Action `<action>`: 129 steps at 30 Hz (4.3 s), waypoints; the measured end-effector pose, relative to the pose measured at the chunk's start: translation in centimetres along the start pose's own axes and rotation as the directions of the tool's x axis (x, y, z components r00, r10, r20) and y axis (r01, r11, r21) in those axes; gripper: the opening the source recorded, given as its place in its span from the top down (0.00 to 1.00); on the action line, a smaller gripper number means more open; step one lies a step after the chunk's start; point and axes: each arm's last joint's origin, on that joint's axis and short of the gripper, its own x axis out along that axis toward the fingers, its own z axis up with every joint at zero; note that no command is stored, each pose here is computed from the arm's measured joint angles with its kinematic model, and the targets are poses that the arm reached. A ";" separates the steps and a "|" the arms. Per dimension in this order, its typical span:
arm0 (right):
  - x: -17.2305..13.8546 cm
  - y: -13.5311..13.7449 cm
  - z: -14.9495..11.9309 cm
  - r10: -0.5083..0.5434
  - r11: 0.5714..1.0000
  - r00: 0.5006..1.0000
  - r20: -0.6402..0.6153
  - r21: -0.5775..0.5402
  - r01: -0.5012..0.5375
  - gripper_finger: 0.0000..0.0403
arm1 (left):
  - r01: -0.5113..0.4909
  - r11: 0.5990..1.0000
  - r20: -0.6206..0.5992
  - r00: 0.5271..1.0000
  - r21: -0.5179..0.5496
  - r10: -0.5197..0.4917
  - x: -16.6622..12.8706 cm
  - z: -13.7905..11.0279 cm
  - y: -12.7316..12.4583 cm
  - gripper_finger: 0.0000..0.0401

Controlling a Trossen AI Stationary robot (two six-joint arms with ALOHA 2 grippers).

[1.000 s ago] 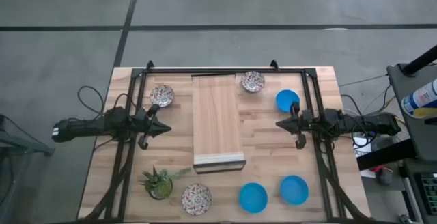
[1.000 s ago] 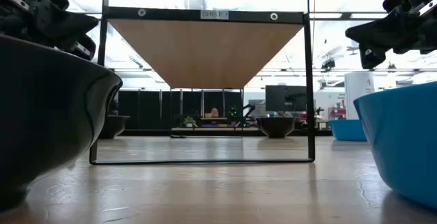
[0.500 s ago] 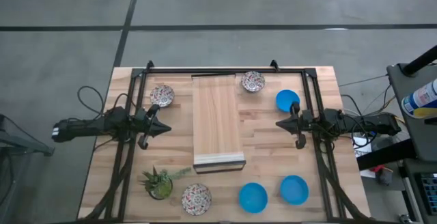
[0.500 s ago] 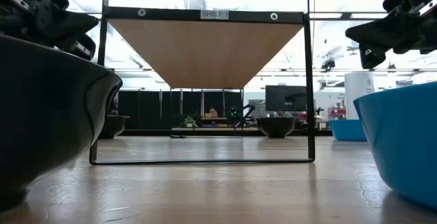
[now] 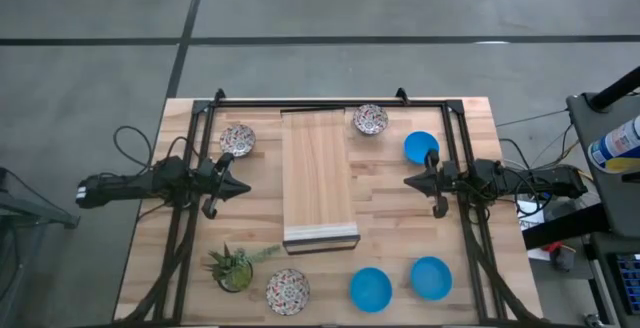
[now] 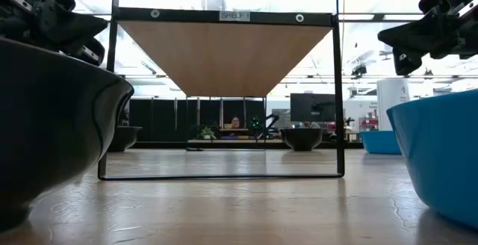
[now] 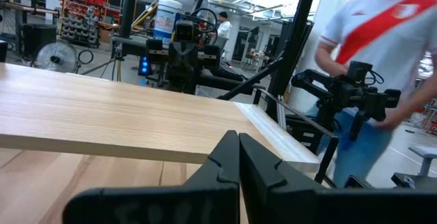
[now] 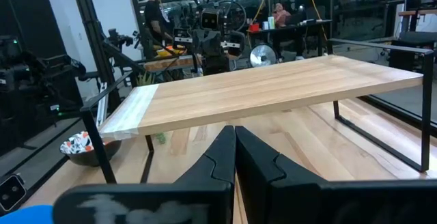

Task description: Pick & Place Mini bowls

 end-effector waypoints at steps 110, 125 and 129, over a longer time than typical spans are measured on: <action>13.4 -25.2 10.7 -0.416 0.233 0.224 -0.881 0.135 0.963 0.55 | 0.000 1.000 -0.001 1.000 0.000 0.000 0.0 0.0 0.0 1.00; 14.0 -26.8 6.3 -0.301 0.249 0.151 -0.942 0.076 0.965 0.61 | 0.000 1.000 -0.001 1.000 0.000 0.000 0.0 0.0 0.0 1.00; 13.9 -26.9 6.1 -0.313 0.261 0.159 -0.936 0.076 0.962 0.63 | -0.001 1.000 -0.001 1.000 0.000 0.001 0.0 0.0 0.0 1.00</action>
